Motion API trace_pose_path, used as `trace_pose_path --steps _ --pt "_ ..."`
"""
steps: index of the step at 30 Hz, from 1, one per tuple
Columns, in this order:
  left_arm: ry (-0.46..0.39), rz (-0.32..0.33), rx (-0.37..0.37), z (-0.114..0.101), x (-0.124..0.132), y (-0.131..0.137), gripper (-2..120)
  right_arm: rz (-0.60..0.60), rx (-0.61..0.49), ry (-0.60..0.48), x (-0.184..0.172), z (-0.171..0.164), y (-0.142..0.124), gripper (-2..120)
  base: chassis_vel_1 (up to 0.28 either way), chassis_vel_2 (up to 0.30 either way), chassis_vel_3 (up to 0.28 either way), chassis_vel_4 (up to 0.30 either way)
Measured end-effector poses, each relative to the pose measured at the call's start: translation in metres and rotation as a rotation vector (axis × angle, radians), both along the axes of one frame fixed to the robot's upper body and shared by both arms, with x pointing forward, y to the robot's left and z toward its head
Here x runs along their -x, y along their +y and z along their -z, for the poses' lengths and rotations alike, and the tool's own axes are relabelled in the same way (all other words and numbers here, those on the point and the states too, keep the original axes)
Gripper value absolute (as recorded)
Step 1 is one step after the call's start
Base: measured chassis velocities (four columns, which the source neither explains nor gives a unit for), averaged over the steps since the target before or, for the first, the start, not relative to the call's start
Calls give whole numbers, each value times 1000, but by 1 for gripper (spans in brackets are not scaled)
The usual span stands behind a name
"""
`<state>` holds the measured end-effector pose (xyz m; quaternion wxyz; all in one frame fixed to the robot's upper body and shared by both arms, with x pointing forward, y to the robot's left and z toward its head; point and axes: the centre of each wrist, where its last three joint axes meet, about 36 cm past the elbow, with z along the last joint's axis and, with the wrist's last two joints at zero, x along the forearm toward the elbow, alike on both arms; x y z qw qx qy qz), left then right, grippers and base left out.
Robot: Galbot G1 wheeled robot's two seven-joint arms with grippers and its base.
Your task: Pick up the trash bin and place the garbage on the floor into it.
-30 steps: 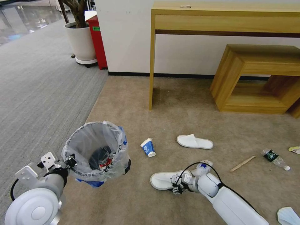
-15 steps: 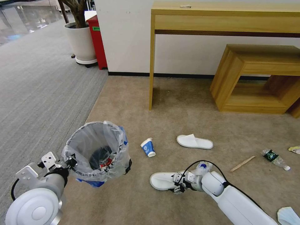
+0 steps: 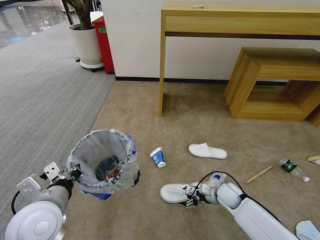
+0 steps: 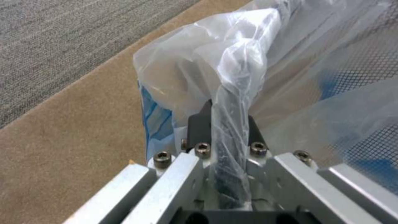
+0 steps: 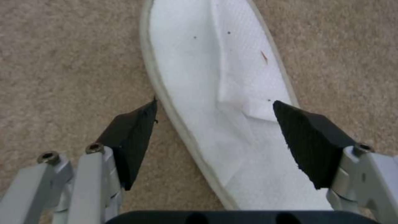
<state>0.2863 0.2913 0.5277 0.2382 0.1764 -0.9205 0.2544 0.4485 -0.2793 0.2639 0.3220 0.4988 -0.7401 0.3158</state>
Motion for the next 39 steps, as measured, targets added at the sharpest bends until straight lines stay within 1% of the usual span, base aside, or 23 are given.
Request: trace_pose_path --steps 1,5,17,25,28,33,34,35,36,38,39 --pt "0 -1 -1 0 0 0 1 4 2 2 -1 1 -1 71 0 0 0 0" --pt "0 -2 -2 0 0 1 1 11 7 5 -4 5 -4 68 0 0 0 0" --pt "3 -2 -6 2 -1 1 1 21 -10 -8 -9 2 -11 68 0 0 0 0" --pt "4 -3 -11 1 -1 1 1 31 -45 -19 -17 -3 -7 68 0 0 0 0" --pt "6 -4 -11 2 0 1 1 38 -63 -19 -20 -1 -3 68 0 0 0 0" --pt "5 -4 -9 2 0 1 1 33 -61 -7 -18 5 2 68 0 0 0 0" --pt "5 -4 -8 2 0 0 1 30 -58 -5 -17 7 2 66 0 0 0 0" --pt "5 -4 -8 3 0 0 1 28 -54 -2 -17 9 3 62 0 0 0 0" --pt "5 -4 -8 3 0 0 1 28 -54 -2 -17 9 3 62 0 0 0 0" --pt "7 -5 -7 4 -1 0 1 25 -48 3 -16 13 3 53 0 0 0 0" --pt "7 -5 -7 4 -1 0 1 25 -47 3 -16 13 4 51 0 0 0 0"
